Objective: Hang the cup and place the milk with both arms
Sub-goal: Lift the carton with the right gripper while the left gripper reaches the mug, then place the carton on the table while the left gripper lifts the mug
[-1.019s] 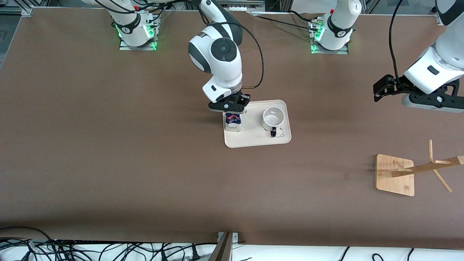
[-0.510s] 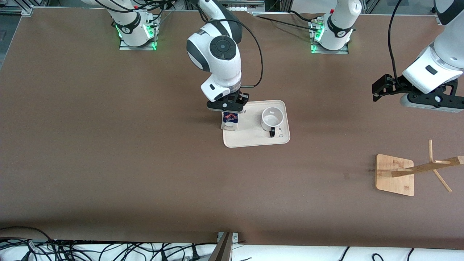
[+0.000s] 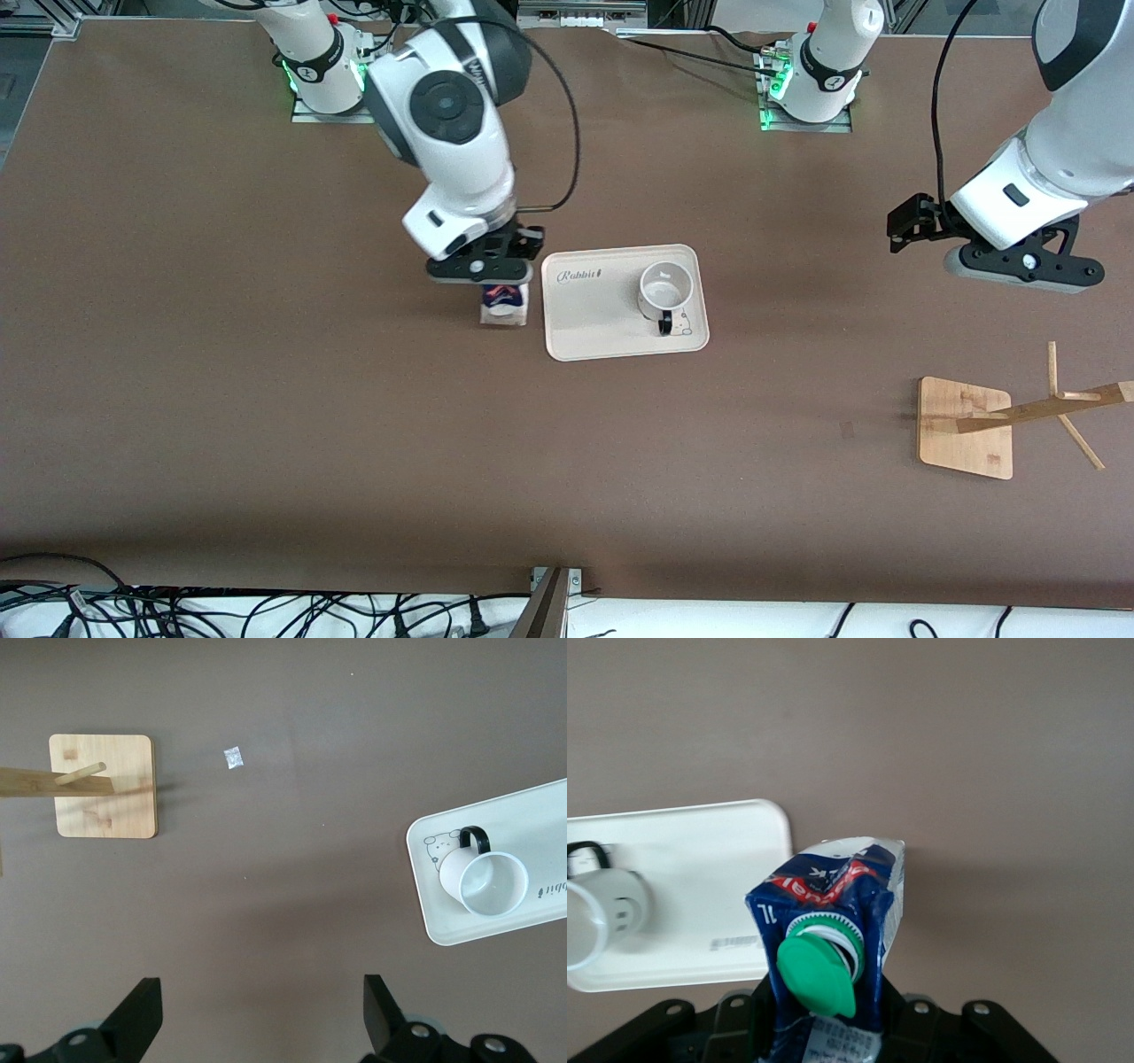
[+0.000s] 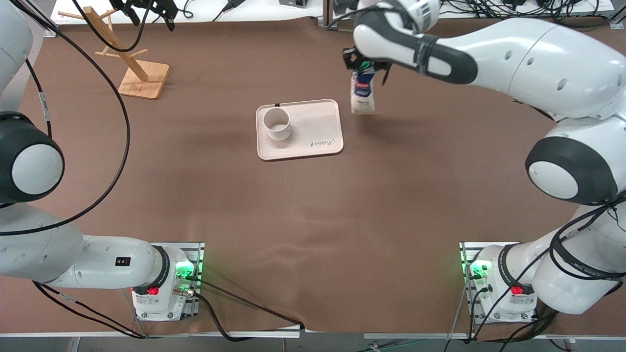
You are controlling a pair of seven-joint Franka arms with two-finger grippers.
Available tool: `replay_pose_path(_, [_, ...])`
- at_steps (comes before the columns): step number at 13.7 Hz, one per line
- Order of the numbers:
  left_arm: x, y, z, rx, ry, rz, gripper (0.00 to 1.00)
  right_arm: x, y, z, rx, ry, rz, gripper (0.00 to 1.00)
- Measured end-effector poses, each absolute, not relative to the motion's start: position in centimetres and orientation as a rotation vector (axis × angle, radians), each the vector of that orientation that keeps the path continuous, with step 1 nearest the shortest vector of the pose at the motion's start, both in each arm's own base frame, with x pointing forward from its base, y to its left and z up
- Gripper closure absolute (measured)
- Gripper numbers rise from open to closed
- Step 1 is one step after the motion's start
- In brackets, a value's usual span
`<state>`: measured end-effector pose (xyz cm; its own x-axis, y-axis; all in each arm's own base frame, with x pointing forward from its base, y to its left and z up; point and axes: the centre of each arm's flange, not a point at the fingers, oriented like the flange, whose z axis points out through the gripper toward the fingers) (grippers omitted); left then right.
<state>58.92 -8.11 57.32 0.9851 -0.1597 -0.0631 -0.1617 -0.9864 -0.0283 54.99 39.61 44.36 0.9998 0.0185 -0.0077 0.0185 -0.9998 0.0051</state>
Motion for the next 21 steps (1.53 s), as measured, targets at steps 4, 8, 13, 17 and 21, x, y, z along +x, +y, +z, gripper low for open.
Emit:
replay_pose_path(4, [60.0, -10.4, 54.8, -3.1, 0.311, 0.152, 0.0, 59.7, 28.3, 43.6, 3.138, 0.169, -0.087, 0.59])
replay_pose_path(8, [59.5, -19.6, 51.5, -3.111, 0.213, 0.183, 0.0, 60.7, 13.9, 42.5, 3.173, 0.18, -0.178, 0.56])
replay_pose_path(13, [55.6, -33.0, 45.8, -3.077, 0.026, 0.244, 0.0, 57.7, 7.9, 39.8, 3.207, 0.073, -0.265, 0.56])
replay_pose_path(17, [55.5, -37.4, 36.6, -3.11, -0.012, 0.221, 0.0, 55.5, 6.4, 35.5, 3.218, 0.037, -0.21, 0.56])
replay_pose_path(21, [52.5, -39.6, 28.3, -3.087, -0.059, 0.201, 0.0, 55.0, 6.3, 34.3, 3.214, 0.034, -0.192, 0.51])
